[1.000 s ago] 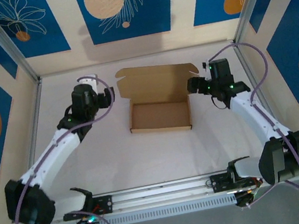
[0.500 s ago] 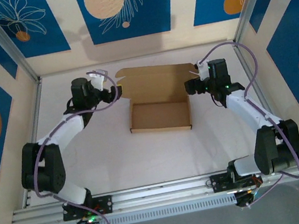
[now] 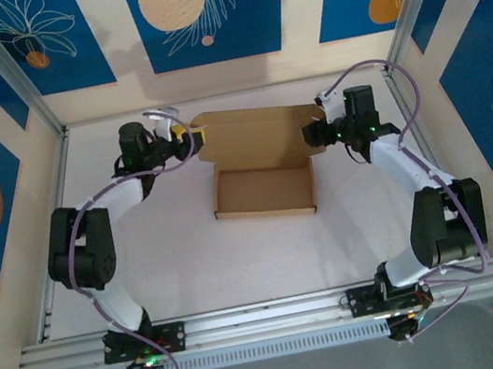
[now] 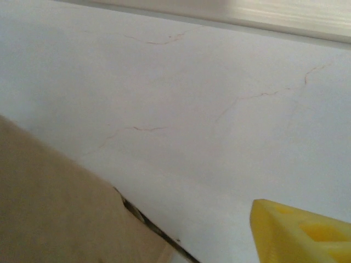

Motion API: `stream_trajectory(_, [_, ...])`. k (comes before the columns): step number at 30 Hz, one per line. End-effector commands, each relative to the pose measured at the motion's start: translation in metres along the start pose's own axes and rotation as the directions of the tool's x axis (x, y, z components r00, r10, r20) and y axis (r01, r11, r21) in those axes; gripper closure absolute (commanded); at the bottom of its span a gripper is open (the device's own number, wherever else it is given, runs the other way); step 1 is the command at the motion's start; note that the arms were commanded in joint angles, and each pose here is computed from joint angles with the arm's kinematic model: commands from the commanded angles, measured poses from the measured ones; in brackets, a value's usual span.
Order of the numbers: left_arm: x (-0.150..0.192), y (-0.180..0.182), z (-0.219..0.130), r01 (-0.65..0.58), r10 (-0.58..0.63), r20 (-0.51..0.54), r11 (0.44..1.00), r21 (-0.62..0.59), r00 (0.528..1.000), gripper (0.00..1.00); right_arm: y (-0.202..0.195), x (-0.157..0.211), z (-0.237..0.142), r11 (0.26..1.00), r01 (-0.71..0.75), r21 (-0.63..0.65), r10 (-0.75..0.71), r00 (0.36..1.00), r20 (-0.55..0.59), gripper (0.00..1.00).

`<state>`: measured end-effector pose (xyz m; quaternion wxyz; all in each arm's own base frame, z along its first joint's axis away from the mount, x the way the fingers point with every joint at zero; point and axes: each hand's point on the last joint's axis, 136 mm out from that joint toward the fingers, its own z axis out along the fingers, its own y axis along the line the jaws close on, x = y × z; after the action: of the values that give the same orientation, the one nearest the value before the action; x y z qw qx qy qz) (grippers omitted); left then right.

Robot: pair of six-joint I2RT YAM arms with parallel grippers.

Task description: Fold the paper box

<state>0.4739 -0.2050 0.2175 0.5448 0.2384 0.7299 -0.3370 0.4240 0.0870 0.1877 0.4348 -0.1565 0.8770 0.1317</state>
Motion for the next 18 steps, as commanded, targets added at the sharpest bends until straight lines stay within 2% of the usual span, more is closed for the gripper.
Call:
stream_trajectory(1, [-0.015,0.005,0.001,-0.005,0.006,0.050,1.000,-0.006,0.999,0.42,0.012,-0.002,0.001,0.997,-0.003,-0.082,0.001,1.000,-0.028,0.40])
stream_trajectory(8, [-0.003,-0.002,0.006,0.053,-0.053,0.038,0.998,0.016,0.998,0.68,0.016,0.003,0.003,0.996,-0.042,-0.077,0.038,0.998,-0.050,0.63])
stream_trajectory(13, [-0.001,-0.012,0.006,0.073,-0.074,0.042,0.997,0.033,0.996,0.81,0.021,-0.002,0.000,0.997,-0.058,-0.045,0.056,0.998,-0.035,0.67])
stream_trajectory(18, [-0.005,-0.029,0.006,0.076,-0.080,0.050,0.995,0.068,0.996,0.86,0.028,-0.011,-0.002,0.994,-0.100,-0.044,0.100,0.995,0.003,0.68])
